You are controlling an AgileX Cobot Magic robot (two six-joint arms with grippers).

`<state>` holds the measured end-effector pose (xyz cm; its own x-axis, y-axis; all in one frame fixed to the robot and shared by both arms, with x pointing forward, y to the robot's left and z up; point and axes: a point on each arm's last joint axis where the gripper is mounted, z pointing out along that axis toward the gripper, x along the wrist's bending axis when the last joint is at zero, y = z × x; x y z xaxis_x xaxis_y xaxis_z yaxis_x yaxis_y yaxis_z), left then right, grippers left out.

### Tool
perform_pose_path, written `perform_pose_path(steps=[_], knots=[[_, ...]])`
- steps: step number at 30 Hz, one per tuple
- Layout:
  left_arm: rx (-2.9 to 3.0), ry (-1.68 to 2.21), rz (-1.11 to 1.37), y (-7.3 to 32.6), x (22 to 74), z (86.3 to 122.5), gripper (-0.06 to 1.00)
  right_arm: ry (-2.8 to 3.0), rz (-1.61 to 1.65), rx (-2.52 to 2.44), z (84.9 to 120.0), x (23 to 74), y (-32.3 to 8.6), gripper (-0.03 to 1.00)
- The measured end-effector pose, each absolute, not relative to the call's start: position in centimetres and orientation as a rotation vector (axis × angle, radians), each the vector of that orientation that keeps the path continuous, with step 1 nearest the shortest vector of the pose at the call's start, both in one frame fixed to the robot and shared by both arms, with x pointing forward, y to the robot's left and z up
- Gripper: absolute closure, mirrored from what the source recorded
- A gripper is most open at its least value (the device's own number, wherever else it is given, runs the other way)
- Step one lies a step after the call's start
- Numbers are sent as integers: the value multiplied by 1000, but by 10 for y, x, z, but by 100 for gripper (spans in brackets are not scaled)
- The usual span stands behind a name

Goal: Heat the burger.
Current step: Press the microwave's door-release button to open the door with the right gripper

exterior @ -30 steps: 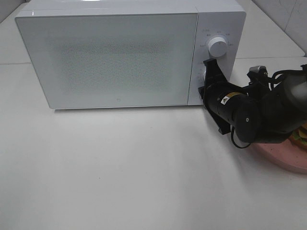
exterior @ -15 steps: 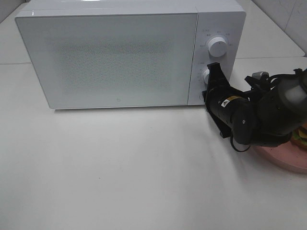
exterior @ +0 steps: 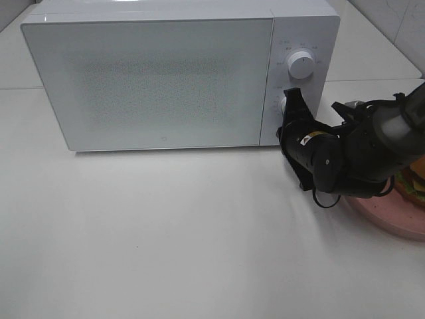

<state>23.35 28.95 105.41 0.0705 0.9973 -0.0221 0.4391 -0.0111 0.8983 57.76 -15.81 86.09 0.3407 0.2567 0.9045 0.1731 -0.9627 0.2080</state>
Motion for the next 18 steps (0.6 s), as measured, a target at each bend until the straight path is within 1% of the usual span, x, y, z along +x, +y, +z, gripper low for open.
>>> perform_pose_path(steps=[18], knots=[[1564,1478,899,290,234,1054,94,350,1684,2551,862,583,-156,97]])
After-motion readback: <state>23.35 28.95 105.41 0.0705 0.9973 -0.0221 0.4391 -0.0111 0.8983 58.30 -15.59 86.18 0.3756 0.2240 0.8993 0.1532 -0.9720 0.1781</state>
